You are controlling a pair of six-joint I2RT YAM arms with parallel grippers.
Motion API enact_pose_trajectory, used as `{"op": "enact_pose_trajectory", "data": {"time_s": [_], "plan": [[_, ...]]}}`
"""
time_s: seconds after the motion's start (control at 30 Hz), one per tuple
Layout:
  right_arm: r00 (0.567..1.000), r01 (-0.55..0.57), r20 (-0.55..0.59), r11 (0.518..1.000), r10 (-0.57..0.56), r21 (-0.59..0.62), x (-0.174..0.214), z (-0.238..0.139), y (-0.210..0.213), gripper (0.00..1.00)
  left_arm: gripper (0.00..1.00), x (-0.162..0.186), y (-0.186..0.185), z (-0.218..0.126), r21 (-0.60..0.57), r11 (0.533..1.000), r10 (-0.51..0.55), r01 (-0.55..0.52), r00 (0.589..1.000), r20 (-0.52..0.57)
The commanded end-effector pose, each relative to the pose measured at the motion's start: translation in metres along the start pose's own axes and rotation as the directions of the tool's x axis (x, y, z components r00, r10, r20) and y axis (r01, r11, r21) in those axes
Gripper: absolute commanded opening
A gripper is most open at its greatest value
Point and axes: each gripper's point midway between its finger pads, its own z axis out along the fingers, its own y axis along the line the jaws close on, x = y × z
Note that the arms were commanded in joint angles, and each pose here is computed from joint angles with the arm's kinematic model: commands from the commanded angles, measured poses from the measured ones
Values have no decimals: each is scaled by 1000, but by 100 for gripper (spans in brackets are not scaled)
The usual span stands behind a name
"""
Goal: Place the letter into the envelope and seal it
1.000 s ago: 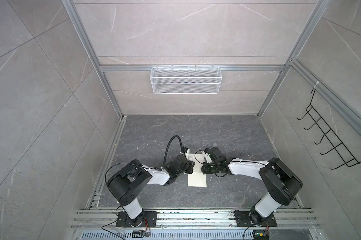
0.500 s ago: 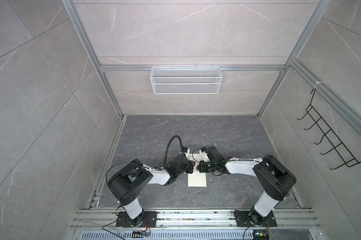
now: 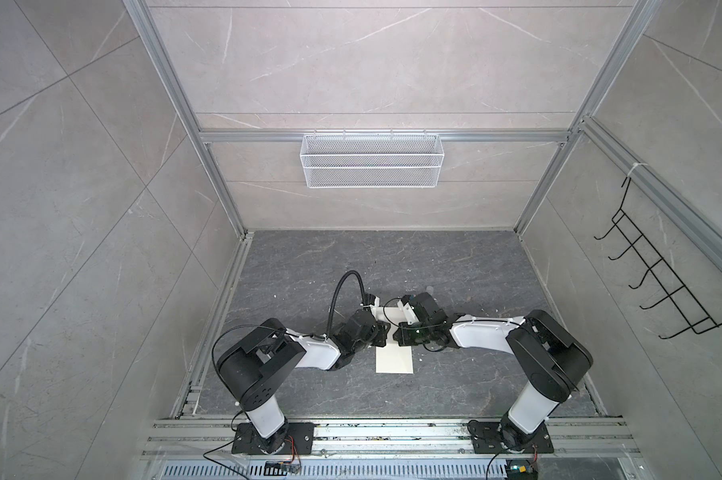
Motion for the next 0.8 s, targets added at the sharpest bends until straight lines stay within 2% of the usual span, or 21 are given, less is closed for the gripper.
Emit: {"op": "enact_pose_trajectory", "data": {"time_s": [0.0,0.53,0.77], "plan": [[992,-2,-122,996,12,84,40,-2,-21,0,0,0,7,6,-34,999,-2,2,1000,4],[983,-5,-183,996,21,88,80,-19,-23,0,0,0,8,7,-38,999,-4,4,1000,5],[987,-11,-159,994,28,107,70,-14,-24,0,0,-1,6,8,-33,999,-3,3,1000,6]]}}
